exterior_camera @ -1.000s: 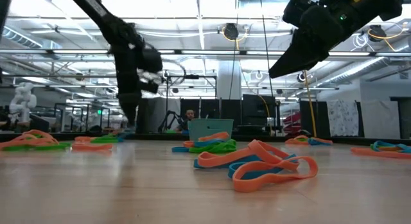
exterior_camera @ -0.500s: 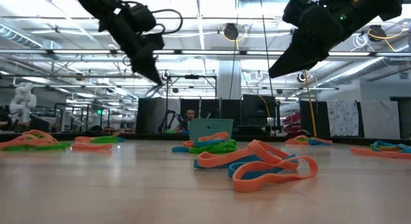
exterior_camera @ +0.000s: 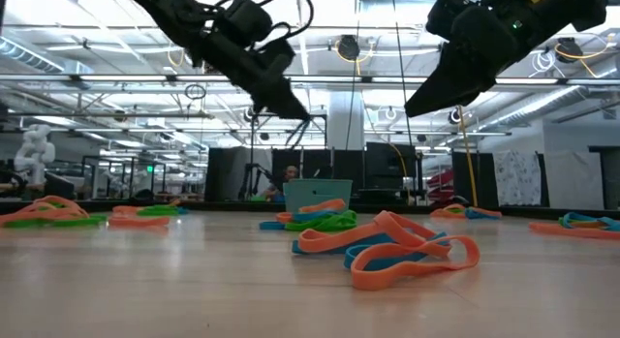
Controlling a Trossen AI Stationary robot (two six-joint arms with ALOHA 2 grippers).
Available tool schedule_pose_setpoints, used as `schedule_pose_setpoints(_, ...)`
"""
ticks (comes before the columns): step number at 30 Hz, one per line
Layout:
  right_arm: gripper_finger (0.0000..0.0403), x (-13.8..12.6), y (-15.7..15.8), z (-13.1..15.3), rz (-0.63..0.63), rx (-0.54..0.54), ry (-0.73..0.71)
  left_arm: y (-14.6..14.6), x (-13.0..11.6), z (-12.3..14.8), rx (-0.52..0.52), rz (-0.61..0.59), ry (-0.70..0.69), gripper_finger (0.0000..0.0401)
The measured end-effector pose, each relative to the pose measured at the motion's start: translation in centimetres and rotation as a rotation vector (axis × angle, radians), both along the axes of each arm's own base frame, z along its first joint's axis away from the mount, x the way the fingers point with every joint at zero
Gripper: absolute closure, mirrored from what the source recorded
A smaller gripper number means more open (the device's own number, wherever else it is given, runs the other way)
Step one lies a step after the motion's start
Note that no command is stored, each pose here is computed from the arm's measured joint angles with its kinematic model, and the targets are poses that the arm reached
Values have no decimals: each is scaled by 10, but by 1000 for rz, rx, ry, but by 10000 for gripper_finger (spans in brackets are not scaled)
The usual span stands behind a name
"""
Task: Sort rubber bands into baskets
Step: Put the blue rubber band into the top blue bin
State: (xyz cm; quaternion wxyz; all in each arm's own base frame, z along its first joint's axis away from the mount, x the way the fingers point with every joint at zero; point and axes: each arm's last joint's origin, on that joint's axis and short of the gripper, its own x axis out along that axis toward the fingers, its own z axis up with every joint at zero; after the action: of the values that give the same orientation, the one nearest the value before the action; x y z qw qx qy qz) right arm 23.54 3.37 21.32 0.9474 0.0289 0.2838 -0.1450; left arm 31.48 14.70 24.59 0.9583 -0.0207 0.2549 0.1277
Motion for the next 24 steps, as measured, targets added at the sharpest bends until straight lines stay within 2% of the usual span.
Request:
schedule_pose_setpoints(8, 248, 0, 0, -1, 1, -1, 7, 1, 12, -23, -24, -4, 38, 401)
schedule_pose_setpoints(12, 248, 0, 0, -1, 1, -2, 8, -2, 14, -25, -25, -13, 45, 398)
schedule_pose_setpoints(24, 248, 0, 0, -1, 1, -2, 8, -5, 15, -24, -20, -17, 43, 334)
